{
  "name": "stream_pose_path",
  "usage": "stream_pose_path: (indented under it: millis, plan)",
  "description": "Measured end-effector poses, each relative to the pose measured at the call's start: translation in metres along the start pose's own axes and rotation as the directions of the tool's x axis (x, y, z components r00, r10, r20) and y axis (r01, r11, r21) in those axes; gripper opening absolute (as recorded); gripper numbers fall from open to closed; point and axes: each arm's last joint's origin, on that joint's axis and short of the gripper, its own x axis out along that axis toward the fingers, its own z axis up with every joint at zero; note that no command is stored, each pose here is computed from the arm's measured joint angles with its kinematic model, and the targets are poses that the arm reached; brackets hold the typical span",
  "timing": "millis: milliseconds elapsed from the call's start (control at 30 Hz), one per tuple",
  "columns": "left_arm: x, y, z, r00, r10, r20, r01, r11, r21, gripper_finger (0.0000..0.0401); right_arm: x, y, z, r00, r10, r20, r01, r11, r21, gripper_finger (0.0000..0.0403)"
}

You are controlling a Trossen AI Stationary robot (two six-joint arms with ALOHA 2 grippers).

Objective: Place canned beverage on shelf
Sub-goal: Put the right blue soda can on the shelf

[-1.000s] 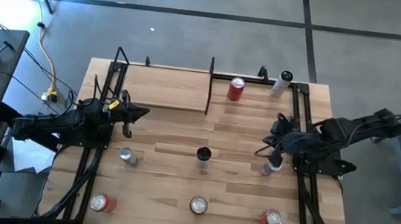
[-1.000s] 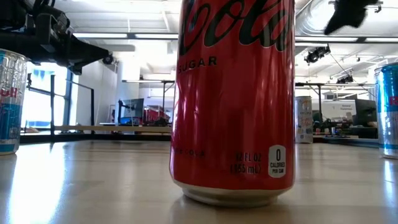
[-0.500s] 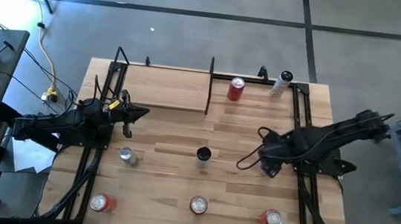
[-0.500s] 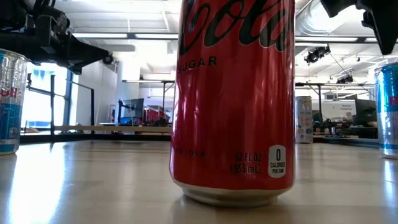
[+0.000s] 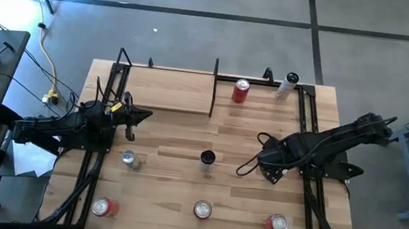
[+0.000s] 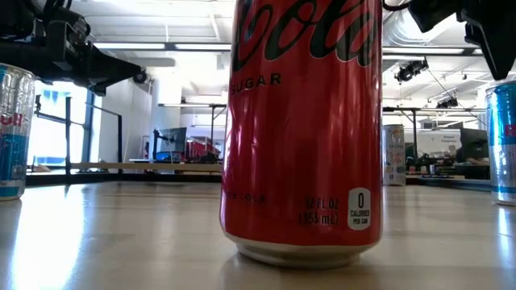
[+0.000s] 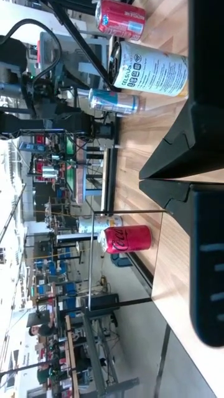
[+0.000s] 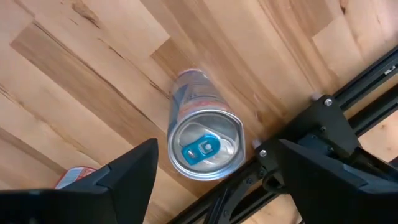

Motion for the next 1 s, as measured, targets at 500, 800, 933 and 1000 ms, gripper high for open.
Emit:
stream_pose_path:
  millis: [500, 800, 933, 1000]
  plan:
    - [0.0, 0.0, -0.001, 1.0, -0.001, -0.006, 0.001, 1.0, 0.001, 0.0005, 0.055, 0.003, -0.002, 0.997, 0.019, -0.075, -0.021, 0.999, -0.032, 0.0301]
    - [0.0, 0.001, 0.0, 1.0, 0.025, -0.005, -0.025, 1.0, 0.009, 0.0005, 0.033, 0.002, 0.017, 0.987, 0.136, -0.081, -0.138, 0.99, -0.025, 0.0204]
    - [0.0, 0.001, 0.0, 0.999, 0.032, -0.005, -0.032, 0.999, 0.009, 0.0005, 0.002, -0.004, 0.04, 0.973, 0.233, -0.004, -0.233, 0.972, -0.018, 0.0204]
    - [0.0, 0.001, 0.0, 0.999, 0.032, -0.005, -0.032, 0.999, 0.009, 0.0005, -0.016, -0.01, 0.053, 0.96, 0.276, 0.044, -0.276, 0.961, -0.009, 0.0204]
